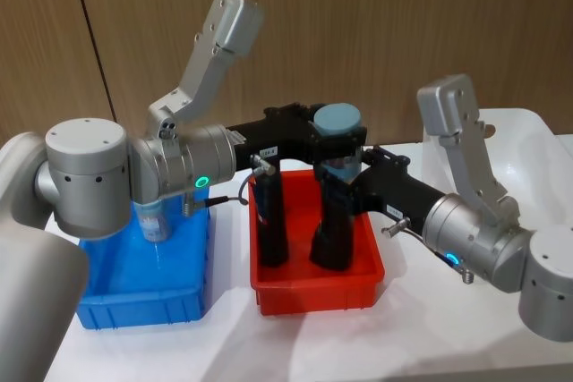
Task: Pick the cotton swabs from the blue box and place them into the white box.
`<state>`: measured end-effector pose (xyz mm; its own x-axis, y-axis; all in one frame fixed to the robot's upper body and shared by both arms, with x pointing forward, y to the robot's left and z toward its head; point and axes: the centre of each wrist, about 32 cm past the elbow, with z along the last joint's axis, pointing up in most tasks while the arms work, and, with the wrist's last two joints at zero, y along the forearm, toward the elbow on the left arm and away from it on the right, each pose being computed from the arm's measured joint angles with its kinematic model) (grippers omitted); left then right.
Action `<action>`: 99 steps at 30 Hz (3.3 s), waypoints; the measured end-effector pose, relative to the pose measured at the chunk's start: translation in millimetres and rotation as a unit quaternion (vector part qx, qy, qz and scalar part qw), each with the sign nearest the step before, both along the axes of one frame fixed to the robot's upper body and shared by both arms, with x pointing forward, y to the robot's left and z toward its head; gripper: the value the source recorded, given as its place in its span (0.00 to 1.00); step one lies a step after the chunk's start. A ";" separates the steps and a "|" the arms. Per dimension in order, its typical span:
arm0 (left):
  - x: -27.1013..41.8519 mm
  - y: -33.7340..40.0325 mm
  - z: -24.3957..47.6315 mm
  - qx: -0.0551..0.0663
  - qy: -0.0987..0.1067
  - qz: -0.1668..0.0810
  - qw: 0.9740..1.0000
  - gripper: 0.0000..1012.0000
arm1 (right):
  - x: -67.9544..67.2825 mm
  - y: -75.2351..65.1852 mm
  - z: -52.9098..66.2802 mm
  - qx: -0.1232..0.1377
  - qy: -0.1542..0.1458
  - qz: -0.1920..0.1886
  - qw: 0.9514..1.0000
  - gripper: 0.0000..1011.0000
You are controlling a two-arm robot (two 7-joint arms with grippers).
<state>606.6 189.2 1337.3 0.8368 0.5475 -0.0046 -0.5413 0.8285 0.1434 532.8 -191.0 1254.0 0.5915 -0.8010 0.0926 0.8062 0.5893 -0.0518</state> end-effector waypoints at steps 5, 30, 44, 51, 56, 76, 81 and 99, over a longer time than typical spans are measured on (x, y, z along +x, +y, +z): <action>0.0 0.1 0.0 0.000 0.000 0.000 1.000 0.97 | -1.0 -0.4 0.7 0.001 -0.002 -0.001 1.000 0.62; 0.0 0.1 0.0 0.000 0.000 0.000 1.000 0.99 | -5.9 -6.9 -10.6 0.001 0.011 -0.014 1.000 0.62; 0.0 0.1 0.0 0.000 0.000 0.000 1.000 0.99 | -0.4 -28.2 -32.3 -0.009 0.037 -0.067 0.997 0.62; 0.0 0.1 0.0 0.000 0.000 0.000 1.000 0.99 | 6.0 -43.4 -36.9 -0.014 0.040 -0.106 0.993 0.62; 0.0 0.1 0.0 0.000 0.000 0.000 1.000 0.99 | 11.7 -55.7 -37.2 -0.019 0.039 -0.136 0.990 0.62; 0.0 0.1 0.0 0.000 0.000 0.000 1.000 0.99 | 45.2 -105.3 -32.3 -0.058 0.067 -0.234 0.968 0.62; 0.0 0.1 0.0 0.000 0.000 0.000 1.000 0.99 | 56.0 -116.5 -33.7 -0.069 0.093 -0.248 0.962 0.62; 0.0 0.1 0.0 0.000 0.000 0.000 1.000 0.99 | 82.6 -144.2 -45.1 -0.081 0.169 -0.255 0.949 0.68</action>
<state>606.6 189.3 1337.3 0.8368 0.5476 -0.0051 -0.5413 0.8285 0.1432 615.4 -335.2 1208.9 0.1477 -0.9826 0.1126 0.9058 0.0887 -0.4144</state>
